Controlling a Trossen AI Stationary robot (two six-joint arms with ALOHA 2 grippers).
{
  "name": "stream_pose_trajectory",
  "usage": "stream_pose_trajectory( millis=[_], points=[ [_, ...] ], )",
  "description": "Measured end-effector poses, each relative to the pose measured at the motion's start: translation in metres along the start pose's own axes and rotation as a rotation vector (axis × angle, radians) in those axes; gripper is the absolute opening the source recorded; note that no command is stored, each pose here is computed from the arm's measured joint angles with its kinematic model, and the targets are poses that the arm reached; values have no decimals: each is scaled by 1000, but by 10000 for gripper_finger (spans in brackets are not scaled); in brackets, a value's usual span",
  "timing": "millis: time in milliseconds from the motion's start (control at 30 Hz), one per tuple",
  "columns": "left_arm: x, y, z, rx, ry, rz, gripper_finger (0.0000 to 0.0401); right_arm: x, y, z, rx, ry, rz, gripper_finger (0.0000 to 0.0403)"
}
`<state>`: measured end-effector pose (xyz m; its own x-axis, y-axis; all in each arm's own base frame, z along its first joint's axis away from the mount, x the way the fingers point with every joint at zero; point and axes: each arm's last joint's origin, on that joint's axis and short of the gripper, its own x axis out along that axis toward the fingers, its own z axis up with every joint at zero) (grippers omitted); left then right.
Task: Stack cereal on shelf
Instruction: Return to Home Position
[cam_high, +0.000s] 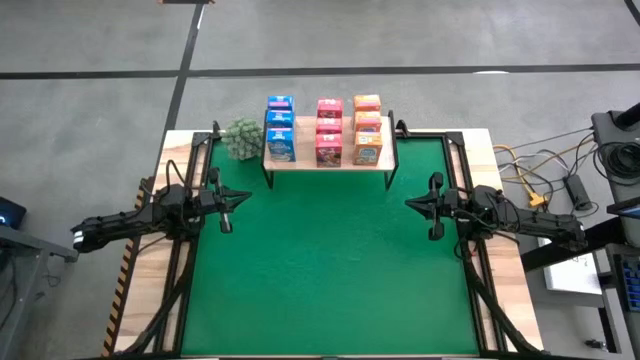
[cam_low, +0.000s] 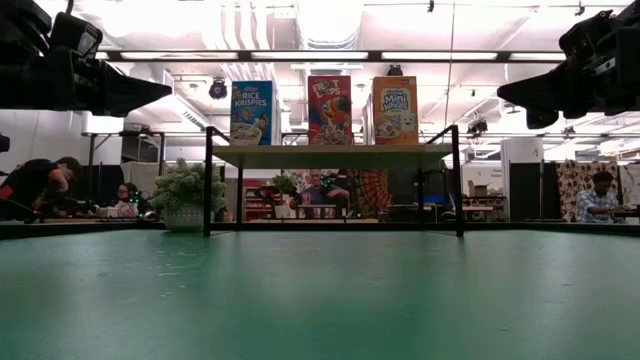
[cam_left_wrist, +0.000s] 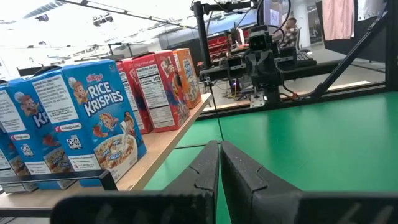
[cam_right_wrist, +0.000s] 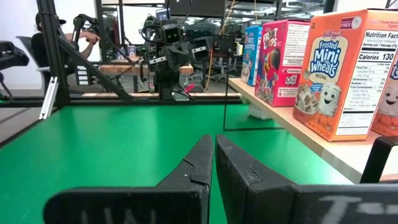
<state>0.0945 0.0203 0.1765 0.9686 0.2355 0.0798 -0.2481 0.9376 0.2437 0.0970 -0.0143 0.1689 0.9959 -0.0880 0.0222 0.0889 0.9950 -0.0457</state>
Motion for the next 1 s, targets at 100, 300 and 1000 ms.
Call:
stream_pose_trajectory(
  millis=[100,300,1000],
  points=[
    [0,0,0,0,0,0,0,0,0,0,-1,4,0,9],
    [0,0,0,0,0,0,0,0,0,0,7,4,1,9],
    [0,0,0,0,0,0,0,0,0,-1,9,5,2,9]
  ],
)
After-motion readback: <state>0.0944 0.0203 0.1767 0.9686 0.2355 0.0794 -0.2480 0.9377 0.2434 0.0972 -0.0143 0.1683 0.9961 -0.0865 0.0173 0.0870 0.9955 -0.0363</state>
